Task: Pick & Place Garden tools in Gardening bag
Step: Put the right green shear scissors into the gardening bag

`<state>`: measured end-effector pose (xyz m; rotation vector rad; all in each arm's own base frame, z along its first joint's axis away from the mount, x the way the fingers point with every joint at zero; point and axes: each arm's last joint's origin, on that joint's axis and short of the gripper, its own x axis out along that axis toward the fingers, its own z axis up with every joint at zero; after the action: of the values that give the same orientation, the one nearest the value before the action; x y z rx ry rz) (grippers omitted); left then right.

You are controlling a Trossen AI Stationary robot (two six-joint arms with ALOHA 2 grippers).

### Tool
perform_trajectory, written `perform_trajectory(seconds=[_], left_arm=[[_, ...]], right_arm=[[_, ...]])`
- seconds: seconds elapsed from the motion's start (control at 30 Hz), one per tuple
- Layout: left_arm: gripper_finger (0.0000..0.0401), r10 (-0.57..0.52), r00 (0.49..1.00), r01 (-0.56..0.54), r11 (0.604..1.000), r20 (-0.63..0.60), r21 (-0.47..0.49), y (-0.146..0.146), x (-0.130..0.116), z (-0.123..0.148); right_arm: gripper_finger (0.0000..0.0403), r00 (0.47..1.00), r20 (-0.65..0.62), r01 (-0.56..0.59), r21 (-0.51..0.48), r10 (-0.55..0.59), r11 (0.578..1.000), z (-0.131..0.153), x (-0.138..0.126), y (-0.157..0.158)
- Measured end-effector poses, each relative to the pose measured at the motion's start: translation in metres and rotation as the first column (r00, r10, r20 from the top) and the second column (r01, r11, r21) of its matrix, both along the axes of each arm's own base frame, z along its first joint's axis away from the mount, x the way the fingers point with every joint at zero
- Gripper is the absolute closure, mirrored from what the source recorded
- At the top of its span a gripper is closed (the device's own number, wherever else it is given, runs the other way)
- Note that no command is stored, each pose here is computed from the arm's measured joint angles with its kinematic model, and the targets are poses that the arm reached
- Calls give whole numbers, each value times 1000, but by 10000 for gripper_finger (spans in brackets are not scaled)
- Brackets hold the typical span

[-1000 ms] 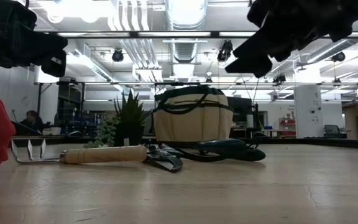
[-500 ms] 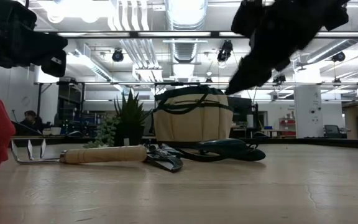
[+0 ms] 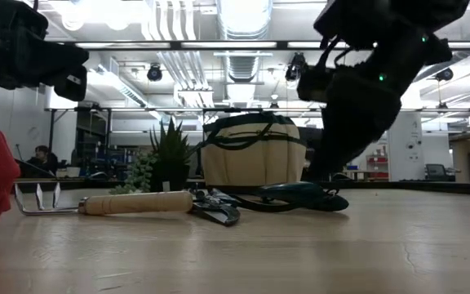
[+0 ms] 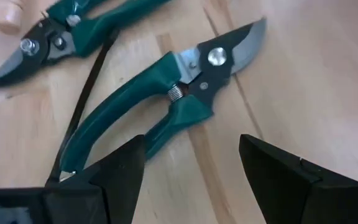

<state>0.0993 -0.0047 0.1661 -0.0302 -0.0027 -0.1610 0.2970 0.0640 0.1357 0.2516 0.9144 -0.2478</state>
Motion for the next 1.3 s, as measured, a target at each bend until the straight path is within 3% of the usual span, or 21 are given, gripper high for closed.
perform_trajectory(seconds=[0.27, 0.73, 1.3], left_arm=[[373, 0, 1000, 0, 1000, 0, 0, 0, 0, 0], [373, 0, 1000, 0, 1000, -1, 0, 0, 0, 0], [373, 0, 1000, 0, 1000, -3, 0, 0, 0, 0]], right_arm=[[161, 998, -3, 66, -23, -66, 998, -11, 5, 0], [161, 990, 94, 106, 44, -110, 993, 6, 6, 2], [171, 992, 35, 123, 10, -124, 992, -27, 13, 10]])
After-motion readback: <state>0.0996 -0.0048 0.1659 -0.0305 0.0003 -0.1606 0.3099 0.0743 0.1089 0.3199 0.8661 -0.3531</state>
